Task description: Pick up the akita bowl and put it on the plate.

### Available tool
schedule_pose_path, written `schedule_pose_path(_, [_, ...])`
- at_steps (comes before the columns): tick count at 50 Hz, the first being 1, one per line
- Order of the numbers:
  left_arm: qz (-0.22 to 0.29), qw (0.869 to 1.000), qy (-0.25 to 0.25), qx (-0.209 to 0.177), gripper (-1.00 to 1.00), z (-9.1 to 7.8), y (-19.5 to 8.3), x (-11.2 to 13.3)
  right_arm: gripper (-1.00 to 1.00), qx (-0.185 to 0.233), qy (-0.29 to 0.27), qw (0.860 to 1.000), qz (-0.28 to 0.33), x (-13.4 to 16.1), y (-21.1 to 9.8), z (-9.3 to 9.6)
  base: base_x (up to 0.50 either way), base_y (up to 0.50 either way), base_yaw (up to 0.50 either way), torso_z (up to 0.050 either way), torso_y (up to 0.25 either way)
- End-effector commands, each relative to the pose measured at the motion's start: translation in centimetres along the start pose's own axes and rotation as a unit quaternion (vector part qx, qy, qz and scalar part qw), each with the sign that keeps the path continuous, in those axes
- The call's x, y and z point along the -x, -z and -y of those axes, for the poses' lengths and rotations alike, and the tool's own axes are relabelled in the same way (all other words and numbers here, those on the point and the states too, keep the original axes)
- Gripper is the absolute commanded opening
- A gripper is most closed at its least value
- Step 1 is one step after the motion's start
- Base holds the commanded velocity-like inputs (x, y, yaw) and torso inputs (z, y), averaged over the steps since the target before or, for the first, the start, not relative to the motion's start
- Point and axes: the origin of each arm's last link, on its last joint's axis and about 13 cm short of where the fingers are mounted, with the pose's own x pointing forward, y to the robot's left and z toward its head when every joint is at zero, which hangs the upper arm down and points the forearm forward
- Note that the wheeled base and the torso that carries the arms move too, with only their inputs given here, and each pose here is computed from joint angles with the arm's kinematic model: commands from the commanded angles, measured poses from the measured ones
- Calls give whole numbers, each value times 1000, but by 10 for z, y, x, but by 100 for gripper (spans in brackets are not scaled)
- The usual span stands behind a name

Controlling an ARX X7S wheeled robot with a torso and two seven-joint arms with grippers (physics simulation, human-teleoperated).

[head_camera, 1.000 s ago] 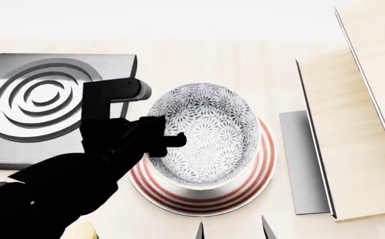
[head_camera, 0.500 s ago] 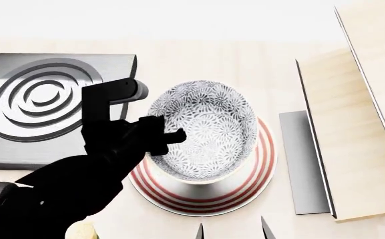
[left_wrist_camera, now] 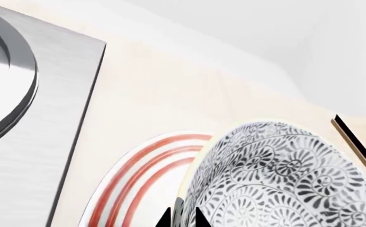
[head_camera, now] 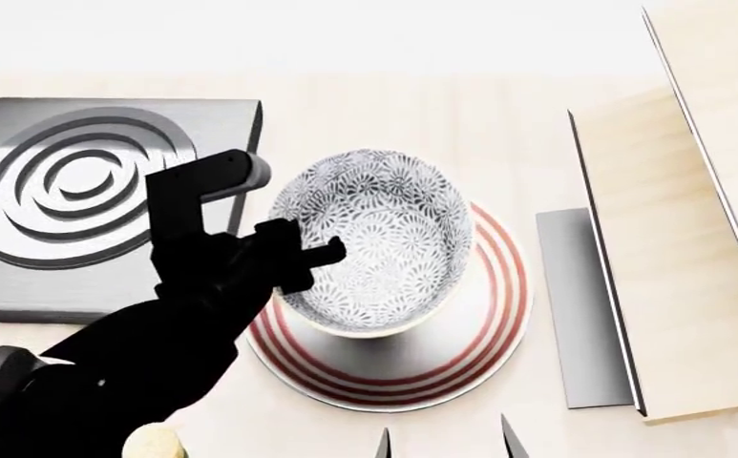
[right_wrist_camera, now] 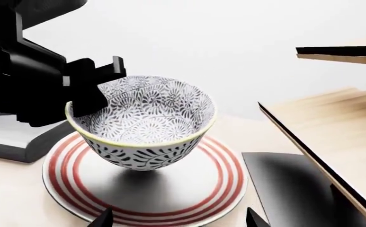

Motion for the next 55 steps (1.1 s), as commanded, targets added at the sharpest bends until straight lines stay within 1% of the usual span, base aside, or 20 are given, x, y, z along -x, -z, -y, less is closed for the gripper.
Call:
schedule_pose_path(1, [13,1000,3,-3,-100,3,-2,0,100,0,-1,1000,-1,0,0,0,0,0,0,0,0])
schedule_pose_path(31, [-5,1000,11,-11,-100,3,7,-4,100,-2,-1,1000,-1,0,1,0,0,0,0,0,0])
schedule_pose_path(32, [-3,1000,4,-14,-100,3,8,-4,100,-1,-1,1000,0,1,0,-1,0,0,0,0,0])
schedule_pose_path(36, [-4,1000,4,-13,-100,4,9,-5,100,-1,-2,1000,0,1,0,0,0,0,0,0,0])
schedule_pose_path(39, [-7,1000,9,-4,-100,4,9,-6,100,-2,-2,1000,1,1,0,0,0,0,0,0,0])
schedule_pose_path(40, [-10,1000,9,-9,-100,4,9,-6,100,-2,-2,1000,1,1,0,0,0,0,0,0,0])
schedule_pose_path(41, [-11,1000,5,-12,100,4,10,-7,100,-1,-2,1000,1,0,0,0,0,0,0,0,0])
schedule_pose_path(42, [-12,1000,11,-20,-100,4,11,-7,100,-2,-2,1000,0,0,0,0,0,0,0,0,0])
schedule_pose_path(43, [-13,1000,11,-14,100,4,11,-7,100,-1,-3,1000,0,0,0,-1,0,0,0,0,0])
schedule_pose_path(48, [-15,1000,5,-18,100,3,12,-8,100,-1,-3,1000,1,1,0,-1,0,0,0,0,0])
schedule_pose_path(55, [-14,1000,2,-14,100,3,10,-8,100,0,-4,1000,1,1,1,-1,0,0,0,0,0])
